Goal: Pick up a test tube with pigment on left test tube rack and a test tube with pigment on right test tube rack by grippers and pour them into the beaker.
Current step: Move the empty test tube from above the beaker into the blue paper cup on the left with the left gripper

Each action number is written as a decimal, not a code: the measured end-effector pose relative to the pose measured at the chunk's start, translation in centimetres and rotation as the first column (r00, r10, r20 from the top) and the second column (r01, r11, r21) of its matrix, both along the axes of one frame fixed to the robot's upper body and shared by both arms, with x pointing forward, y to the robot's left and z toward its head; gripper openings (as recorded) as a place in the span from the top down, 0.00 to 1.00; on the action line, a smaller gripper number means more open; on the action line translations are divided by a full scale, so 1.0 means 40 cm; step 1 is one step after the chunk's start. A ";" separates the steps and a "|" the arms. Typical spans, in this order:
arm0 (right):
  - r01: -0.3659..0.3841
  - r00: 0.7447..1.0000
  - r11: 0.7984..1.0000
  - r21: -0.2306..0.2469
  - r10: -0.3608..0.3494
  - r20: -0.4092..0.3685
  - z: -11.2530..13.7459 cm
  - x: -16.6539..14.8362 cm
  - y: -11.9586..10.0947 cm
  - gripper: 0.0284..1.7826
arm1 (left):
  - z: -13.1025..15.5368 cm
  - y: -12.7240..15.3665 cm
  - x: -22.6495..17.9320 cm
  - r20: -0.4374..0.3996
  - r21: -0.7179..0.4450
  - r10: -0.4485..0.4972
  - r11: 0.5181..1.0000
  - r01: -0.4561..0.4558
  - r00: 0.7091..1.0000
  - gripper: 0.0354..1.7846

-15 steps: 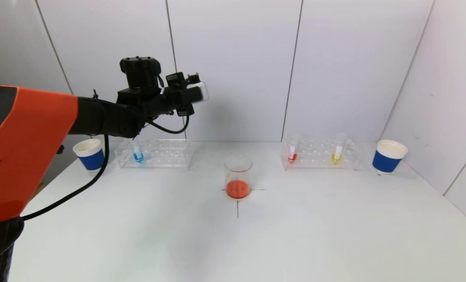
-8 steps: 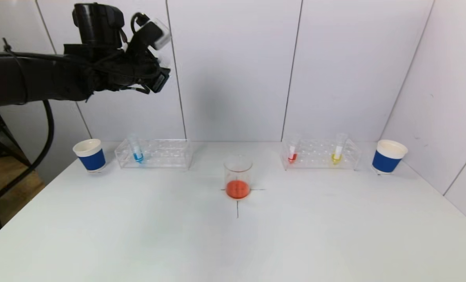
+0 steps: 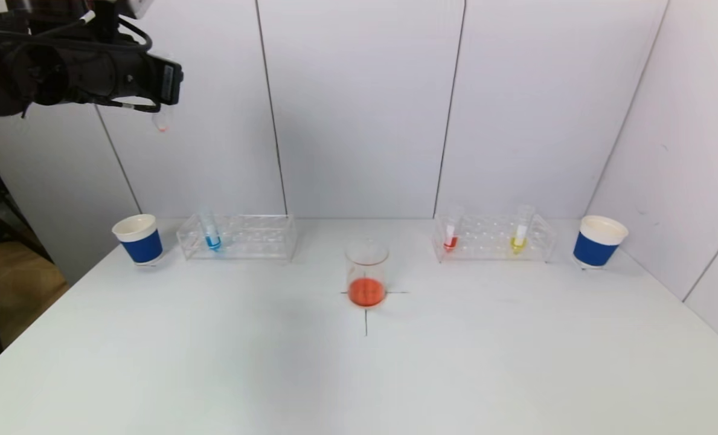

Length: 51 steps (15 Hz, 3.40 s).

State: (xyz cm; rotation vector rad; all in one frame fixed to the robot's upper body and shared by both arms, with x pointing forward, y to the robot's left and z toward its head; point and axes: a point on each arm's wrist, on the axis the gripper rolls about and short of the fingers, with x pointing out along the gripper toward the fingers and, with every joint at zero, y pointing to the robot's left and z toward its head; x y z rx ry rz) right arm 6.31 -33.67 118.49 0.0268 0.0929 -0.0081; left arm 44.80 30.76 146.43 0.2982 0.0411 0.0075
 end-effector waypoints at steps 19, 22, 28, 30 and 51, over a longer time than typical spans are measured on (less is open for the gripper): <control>0.000 1.000 1.000 0.000 0.000 -0.001 0.000 0.000 0.000 0.04 | -0.244 0.275 0.125 -0.030 -0.166 0.280 0.945 -0.281 0.960 0.76; 0.000 1.000 1.000 0.000 0.000 -0.001 0.000 0.000 0.000 0.04 | -0.306 0.296 0.165 -0.034 -0.187 0.292 0.938 -0.293 0.956 0.76; 0.000 1.000 1.000 0.000 0.000 -0.001 0.000 0.000 0.000 0.04 | -0.411 0.330 0.217 -0.062 -0.184 0.313 0.929 -0.320 0.948 0.76; 0.000 1.000 1.000 0.000 0.000 -0.001 -0.001 0.000 0.000 0.04 | -0.446 0.341 0.222 -0.086 -0.182 0.321 0.926 -0.331 0.943 0.76; 0.000 1.000 1.000 0.000 0.000 0.000 0.000 0.000 0.000 0.04 | -0.581 0.346 0.197 -0.146 -0.177 0.328 0.920 -0.351 0.933 0.76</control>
